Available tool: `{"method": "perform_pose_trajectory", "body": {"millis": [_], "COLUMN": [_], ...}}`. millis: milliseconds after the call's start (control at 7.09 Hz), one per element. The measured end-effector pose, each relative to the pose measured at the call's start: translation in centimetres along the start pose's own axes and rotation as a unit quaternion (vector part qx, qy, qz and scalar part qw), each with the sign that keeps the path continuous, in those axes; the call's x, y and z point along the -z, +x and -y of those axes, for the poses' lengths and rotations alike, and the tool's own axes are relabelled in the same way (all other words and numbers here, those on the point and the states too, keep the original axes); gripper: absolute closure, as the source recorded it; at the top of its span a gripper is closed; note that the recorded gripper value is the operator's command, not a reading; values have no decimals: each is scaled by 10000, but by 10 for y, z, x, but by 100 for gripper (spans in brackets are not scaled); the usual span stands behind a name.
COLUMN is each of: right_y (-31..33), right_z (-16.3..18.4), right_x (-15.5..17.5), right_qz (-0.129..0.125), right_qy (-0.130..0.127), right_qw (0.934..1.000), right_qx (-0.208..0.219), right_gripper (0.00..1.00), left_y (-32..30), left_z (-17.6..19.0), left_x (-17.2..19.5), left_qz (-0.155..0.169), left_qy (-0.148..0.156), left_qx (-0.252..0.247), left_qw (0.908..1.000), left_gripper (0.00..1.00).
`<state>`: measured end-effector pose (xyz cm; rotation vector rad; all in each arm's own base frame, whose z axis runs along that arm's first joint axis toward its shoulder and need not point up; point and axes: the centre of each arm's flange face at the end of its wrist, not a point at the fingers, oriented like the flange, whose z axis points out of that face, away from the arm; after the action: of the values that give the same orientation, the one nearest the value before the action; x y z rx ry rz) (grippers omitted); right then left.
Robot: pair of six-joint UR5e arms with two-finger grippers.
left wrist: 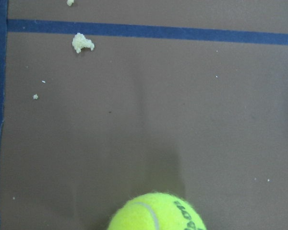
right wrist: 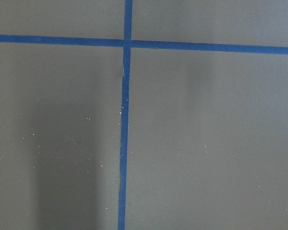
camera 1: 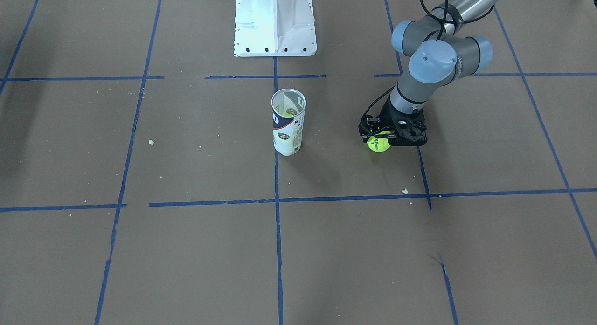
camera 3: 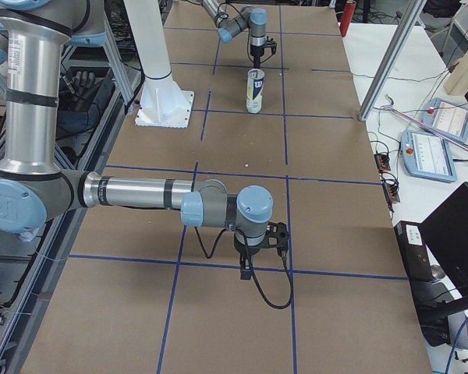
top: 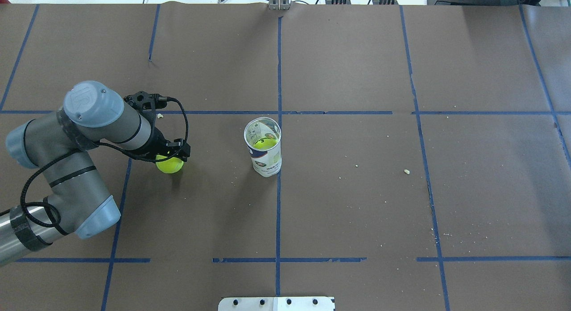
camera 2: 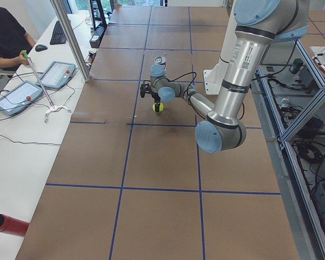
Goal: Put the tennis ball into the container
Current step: 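Close the left gripper around the tennis ball, then lift the tennis ball with the left gripper toward the clear cup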
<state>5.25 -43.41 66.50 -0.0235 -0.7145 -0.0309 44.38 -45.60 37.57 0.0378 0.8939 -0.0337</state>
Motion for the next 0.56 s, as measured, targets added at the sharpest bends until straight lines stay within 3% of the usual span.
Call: {"method": "perform_pose_trajectory", "body": {"millis": [282, 564], "right_y": [0, 0], "right_z": [0, 0], "right_x": [0, 0], "right_qz": [0, 0], "right_qy": [0, 0], "right_qw": [10000, 10000], "right_qx": [0, 0], "right_gripper": [0, 0], "left_y": [-1, -1], "left_z": [0, 20], "left_x": [8, 56], "left_qz": [-16, -10], "left_qy": [41, 250], "left_qx": [0, 140], "left_qw": [10000, 9996], "left_gripper": [100, 100]}}
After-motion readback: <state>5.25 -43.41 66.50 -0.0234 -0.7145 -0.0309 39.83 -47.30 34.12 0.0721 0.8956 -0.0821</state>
